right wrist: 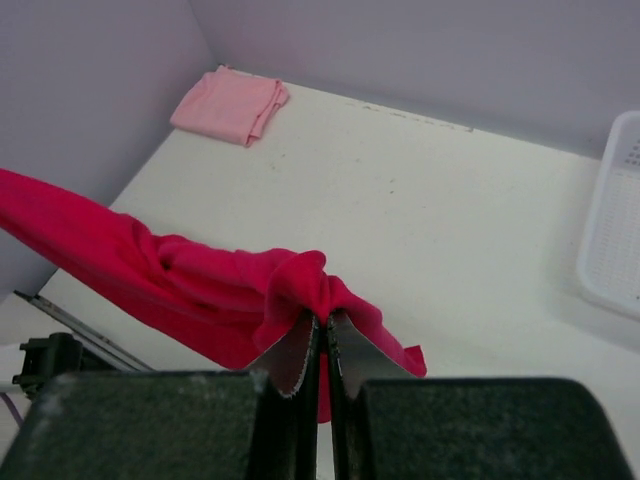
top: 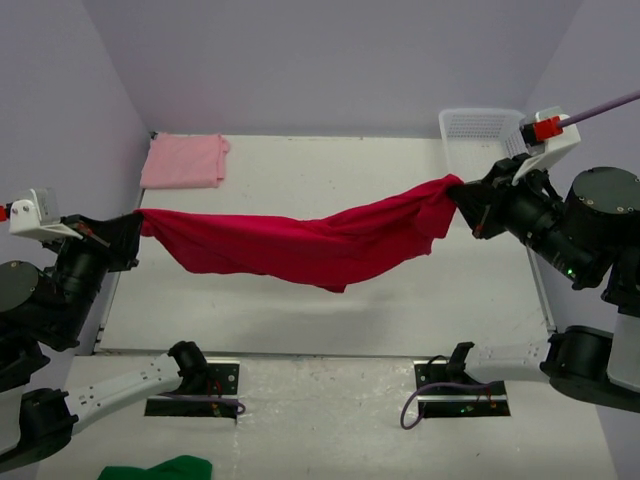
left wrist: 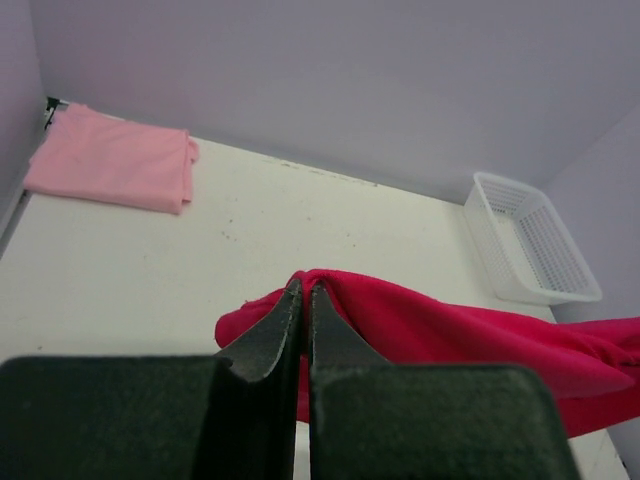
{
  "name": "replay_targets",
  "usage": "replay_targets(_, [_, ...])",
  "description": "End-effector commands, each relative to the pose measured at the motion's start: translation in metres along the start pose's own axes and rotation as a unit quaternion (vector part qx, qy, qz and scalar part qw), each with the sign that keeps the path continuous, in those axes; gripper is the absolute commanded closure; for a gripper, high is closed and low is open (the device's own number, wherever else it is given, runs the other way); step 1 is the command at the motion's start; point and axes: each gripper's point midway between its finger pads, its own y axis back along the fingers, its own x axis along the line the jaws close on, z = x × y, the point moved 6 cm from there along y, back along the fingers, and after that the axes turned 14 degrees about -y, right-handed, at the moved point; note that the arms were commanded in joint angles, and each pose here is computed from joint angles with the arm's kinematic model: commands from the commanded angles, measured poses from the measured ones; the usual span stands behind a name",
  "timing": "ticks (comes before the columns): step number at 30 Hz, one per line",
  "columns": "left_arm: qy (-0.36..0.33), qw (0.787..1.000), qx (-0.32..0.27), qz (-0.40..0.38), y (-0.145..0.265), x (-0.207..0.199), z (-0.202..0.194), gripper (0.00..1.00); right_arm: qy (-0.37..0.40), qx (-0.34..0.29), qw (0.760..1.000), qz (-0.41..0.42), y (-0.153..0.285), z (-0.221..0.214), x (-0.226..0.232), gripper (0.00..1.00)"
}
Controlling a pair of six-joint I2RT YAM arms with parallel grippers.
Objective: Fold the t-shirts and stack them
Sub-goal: Flatten out the tshirt
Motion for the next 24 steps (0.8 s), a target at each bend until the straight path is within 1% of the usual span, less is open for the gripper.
replay_targets(1, [0.002, 1.000, -0.012, 0.018, 0.012, 0.017, 0.008, 1.00, 0.027, 0.023, 0.999, 0.022, -0.004, -0.008, 0.004, 1.00])
replay_targets(6, [0.000, 0.999, -0.009, 0.034, 0.020, 0.029, 0.010, 1.00, 0.022, 0.021, 0.999, 0.040, 0.005, -0.005, 0.005, 1.00])
replay_targets(12, [0.009, 0.999, -0.020, 0.041, 0.026, 0.036, 0.017, 1.00, 0.023, 0.025, 0.998, 0.046, 0.004, -0.007, 0.006, 1.00])
replay_targets(18, [0.015, 0.999, -0.030, 0.041, 0.032, 0.043, 0.023, 1.00, 0.008, 0.020, 0.997, 0.070, 0.017, -0.006, 0.004, 1.00])
replay_targets(22, [0.004, 1.000, -0.015, 0.027, 0.027, 0.034, 0.018, 1.00, 0.006, 0.023, 0.997, 0.073, 0.018, -0.009, 0.003, 1.00])
replay_targets(24, [-0.012, 1.000, 0.001, 0.025, 0.018, 0.025, 0.011, 1.00, 0.011, 0.026, 0.998, 0.058, 0.012, -0.013, 0.002, 1.00])
